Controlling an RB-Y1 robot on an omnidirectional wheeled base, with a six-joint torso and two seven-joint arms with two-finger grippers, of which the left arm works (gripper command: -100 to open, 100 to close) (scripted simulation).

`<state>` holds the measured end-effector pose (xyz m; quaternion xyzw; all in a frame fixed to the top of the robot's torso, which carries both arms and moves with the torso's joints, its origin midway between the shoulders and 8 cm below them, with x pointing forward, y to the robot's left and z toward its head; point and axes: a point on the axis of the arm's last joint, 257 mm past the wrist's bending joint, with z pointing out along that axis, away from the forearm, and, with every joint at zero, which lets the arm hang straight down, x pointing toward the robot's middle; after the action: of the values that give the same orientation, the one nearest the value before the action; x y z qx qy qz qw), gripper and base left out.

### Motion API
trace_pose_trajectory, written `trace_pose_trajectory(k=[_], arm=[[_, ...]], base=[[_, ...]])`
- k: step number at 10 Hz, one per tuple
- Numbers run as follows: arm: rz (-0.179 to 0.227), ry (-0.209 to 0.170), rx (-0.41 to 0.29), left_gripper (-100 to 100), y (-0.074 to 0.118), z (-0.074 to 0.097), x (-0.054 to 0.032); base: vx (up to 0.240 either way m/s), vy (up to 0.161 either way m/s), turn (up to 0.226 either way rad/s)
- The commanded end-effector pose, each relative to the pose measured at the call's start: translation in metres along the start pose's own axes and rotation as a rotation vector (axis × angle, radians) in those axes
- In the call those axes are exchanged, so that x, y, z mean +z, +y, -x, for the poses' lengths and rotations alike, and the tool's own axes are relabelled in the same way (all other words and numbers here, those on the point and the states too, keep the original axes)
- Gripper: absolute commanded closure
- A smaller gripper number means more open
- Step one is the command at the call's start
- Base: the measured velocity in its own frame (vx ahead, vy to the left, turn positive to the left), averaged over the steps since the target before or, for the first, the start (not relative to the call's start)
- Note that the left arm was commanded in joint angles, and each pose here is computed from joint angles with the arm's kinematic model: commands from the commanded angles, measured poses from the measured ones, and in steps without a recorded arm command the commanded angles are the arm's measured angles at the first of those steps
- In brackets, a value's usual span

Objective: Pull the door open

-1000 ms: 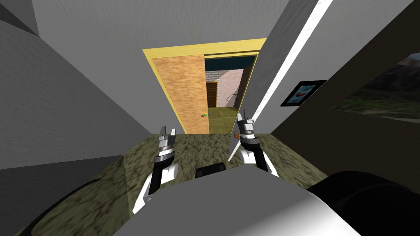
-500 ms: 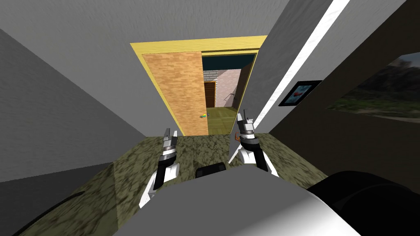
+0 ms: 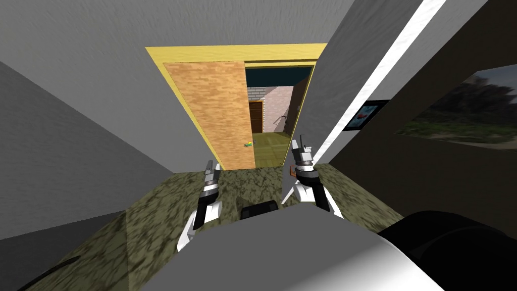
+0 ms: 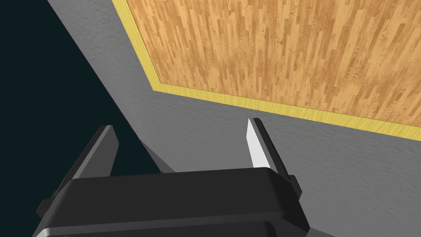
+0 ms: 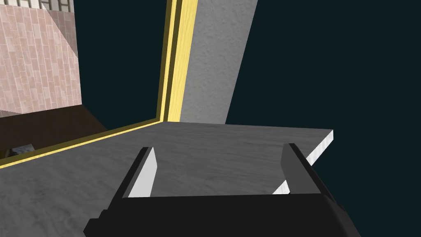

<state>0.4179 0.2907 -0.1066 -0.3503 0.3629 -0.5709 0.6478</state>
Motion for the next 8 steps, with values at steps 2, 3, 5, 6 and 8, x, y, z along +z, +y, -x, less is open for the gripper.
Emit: trace_pose_trajectory(k=[2,3,5,6,8], arm=[[0.035,-0.004,0.005,-100,0.021,0.001,-0.0052],[0.049,-0.005,0.007,-100,0.029,0.001,-0.0071],[0.077,-0.009,0.011,-100,0.045,0.002,-0.0112],[0.091,-0.011,0.012,-100,0.053,0.003,-0.0134],[0.120,-0.015,0.015,-100,0.070,0.004,-0.0182]], base=[[0.100,0.001,-0.059],[0.105,0.008,-0.077],[0.096,0.001,-0.076],[0.099,0.020,-0.077],[0.096,0.007,-0.086]])
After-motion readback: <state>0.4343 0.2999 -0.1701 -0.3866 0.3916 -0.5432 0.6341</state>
